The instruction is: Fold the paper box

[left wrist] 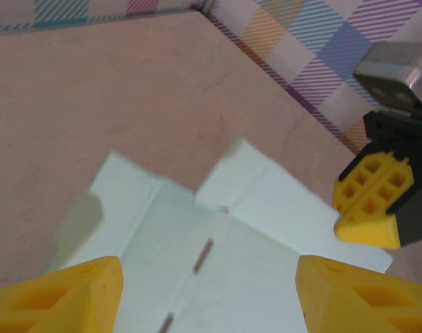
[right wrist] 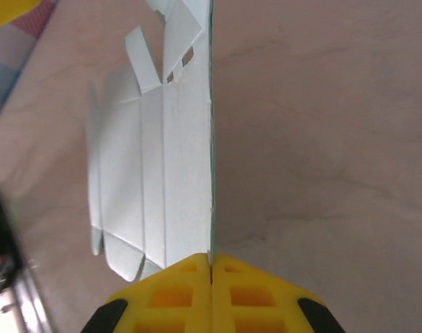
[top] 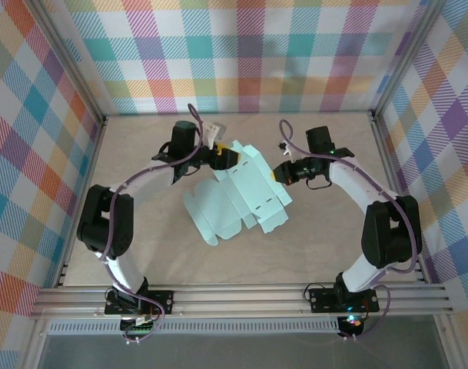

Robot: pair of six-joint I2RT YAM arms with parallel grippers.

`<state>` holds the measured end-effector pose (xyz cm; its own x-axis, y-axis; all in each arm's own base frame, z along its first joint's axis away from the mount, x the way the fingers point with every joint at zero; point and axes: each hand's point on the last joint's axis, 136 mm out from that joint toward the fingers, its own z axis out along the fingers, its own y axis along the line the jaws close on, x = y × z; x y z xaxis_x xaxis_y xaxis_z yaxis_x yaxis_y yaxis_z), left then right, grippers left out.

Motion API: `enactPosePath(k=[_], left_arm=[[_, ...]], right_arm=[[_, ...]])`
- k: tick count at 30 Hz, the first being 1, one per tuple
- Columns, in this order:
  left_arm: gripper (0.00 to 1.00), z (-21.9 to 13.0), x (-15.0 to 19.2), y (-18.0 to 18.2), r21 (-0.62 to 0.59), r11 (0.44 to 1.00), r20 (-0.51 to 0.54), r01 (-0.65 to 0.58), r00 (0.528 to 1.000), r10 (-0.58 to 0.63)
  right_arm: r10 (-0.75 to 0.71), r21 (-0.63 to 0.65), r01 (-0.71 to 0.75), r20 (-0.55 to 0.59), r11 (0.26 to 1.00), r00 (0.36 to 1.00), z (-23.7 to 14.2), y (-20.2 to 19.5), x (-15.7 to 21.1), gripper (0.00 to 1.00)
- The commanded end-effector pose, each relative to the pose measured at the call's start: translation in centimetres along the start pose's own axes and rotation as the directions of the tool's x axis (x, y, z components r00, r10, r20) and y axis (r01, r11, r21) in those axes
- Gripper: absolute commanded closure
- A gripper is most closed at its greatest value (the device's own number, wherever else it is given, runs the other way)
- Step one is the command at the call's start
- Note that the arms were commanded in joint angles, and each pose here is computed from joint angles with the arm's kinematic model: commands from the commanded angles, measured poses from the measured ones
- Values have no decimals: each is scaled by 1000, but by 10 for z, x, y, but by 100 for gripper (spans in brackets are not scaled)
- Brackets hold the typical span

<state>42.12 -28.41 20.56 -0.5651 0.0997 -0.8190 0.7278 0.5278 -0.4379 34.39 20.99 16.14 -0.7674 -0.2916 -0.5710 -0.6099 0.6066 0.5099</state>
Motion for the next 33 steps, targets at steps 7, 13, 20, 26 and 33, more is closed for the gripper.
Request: enactPosePath(k=[7, 13, 20, 26, 33], left_arm=[[42, 7, -8, -16, 147, 989, -50, 14, 999, -7], [54, 5, -3, -20, 158, 987, -60, 18, 998, -9], [78, 9, 5, -19, 139, 990, -81, 5, 997, 6], [66, 10, 14, -16, 117, 993, -107, -29, 993, 42], [79, 9, 19, -26, 173, 983, -133, -63, 987, 86]], right_arm=[[39, -204, -54, -78, 978, 996, 0, 31, 7, 100], [61, -209, -79, -89, 975, 994, 2, 29, 8, 100], [76, -205, -94, -93, 974, 993, 4, 26, 8, 100], [70, -216, -87, -85, 973, 994, 1, 30, 6, 100], [66, -226, -84, -86, 970, 994, 0, 33, 6, 100]])
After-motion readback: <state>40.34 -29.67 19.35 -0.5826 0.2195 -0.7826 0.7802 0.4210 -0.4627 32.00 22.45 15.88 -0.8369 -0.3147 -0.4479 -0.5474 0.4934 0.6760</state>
